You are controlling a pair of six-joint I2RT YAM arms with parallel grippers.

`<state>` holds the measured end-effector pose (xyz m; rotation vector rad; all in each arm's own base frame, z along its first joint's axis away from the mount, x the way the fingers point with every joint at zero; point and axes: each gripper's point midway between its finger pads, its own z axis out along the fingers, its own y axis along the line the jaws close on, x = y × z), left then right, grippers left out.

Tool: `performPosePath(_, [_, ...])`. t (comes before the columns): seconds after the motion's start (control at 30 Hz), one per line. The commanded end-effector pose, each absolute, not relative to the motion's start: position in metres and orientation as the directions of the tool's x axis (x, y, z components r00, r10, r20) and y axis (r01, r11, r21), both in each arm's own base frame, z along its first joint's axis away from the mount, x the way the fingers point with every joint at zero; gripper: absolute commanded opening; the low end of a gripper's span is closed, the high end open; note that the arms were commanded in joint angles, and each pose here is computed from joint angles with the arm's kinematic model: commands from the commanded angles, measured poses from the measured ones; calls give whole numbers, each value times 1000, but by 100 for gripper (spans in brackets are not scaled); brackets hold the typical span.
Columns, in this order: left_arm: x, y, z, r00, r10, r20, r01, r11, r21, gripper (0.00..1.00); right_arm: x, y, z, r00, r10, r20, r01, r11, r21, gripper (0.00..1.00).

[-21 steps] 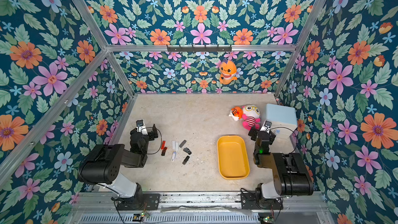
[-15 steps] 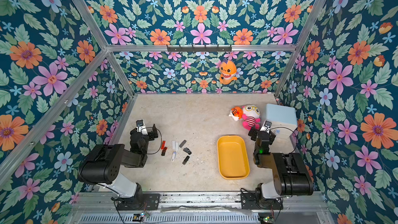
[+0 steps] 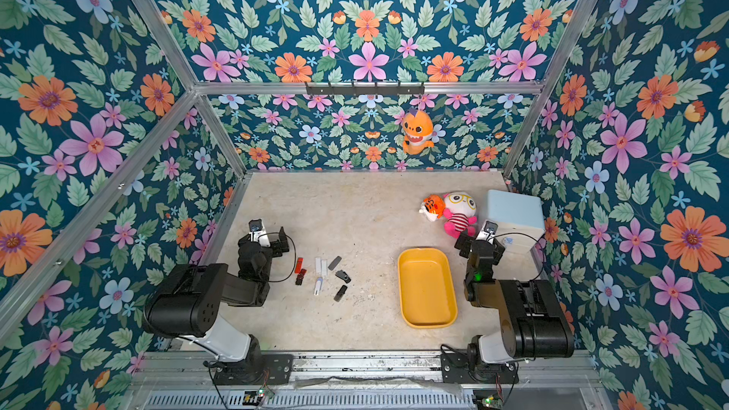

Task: Put the usb flash drive into the storage box
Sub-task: Pick up the USB flash from the center of the board.

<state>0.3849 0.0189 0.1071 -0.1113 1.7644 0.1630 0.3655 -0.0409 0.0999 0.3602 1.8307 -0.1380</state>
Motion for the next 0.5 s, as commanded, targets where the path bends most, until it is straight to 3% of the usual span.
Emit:
performPosePath(0.0, [386, 18, 110, -186, 10, -983, -162, 986, 41, 99, 368, -40, 106, -224, 174, -959, 306, 947, 100, 99])
performPosePath(0.17, [372, 37, 134, -150, 5, -989, -328, 943, 54, 99, 368, -40, 105, -225, 173, -959, 305, 947, 99, 99])
performPosePath(0.23, [374, 26, 152, -164, 17, -986, -281, 957, 64, 99, 368, -39, 106, -225, 174, -959, 302, 948, 102, 99])
performPosePath(0.47, [368, 9, 195, -202, -208, -957, -224, 961, -161, 99, 369, -40, 110, -212, 165, -963, 303, 948, 96, 99])
